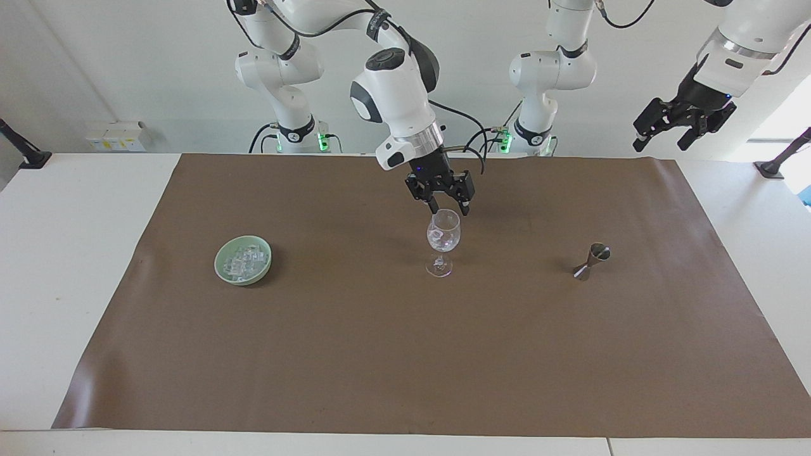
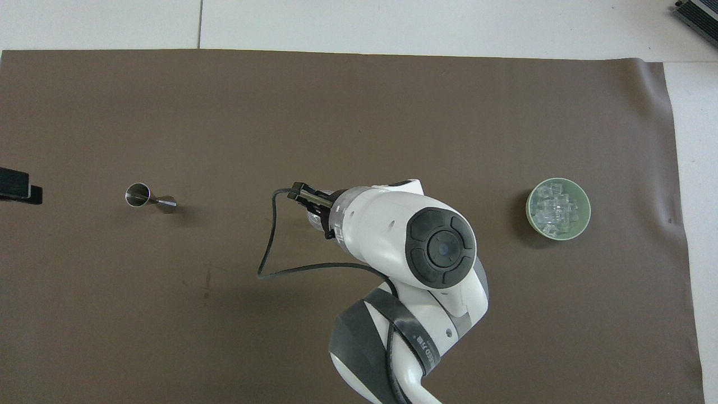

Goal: Pour wine and add ice with both arms
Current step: 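Tilt the ice cup over the clear glass with the right gripper, then carry the ice cup back toward its start spot with the right gripper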

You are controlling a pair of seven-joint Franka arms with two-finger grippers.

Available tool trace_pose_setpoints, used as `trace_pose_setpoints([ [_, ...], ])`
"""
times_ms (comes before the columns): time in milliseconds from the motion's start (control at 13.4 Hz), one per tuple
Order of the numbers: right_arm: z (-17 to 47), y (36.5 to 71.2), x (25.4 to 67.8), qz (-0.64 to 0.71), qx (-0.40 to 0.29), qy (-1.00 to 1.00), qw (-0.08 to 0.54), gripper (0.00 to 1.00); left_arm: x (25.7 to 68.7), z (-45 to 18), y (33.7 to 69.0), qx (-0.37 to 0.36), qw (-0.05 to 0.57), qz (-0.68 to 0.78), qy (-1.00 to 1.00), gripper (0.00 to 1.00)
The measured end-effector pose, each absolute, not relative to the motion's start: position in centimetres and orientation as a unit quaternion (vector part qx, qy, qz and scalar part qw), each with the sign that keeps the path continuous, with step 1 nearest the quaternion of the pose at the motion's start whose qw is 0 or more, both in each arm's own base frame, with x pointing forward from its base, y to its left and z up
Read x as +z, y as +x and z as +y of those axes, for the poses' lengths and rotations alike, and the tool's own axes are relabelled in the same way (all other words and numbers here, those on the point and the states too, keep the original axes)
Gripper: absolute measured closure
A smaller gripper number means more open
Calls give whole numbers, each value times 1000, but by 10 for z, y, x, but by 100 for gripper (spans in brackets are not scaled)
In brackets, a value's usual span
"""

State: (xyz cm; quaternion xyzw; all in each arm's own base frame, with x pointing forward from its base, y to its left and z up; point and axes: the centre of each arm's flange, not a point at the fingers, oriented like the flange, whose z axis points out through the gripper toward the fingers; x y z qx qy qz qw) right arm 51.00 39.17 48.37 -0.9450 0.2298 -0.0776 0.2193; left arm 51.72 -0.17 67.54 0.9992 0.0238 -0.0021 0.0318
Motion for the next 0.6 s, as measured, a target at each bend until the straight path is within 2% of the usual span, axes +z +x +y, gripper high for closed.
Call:
trace_pose_setpoints([
  [298,386,518,498,232,-85,-944,218,14,675,-2,517,-2,32,24,999,0],
  [447,379,521,517,220,-109,-948,202,0,675,-2,517,-2,32,24,999,0],
  [597,355,527,536,218,-133,-951,173,0,675,-2,517,-2,32,24,999,0],
])
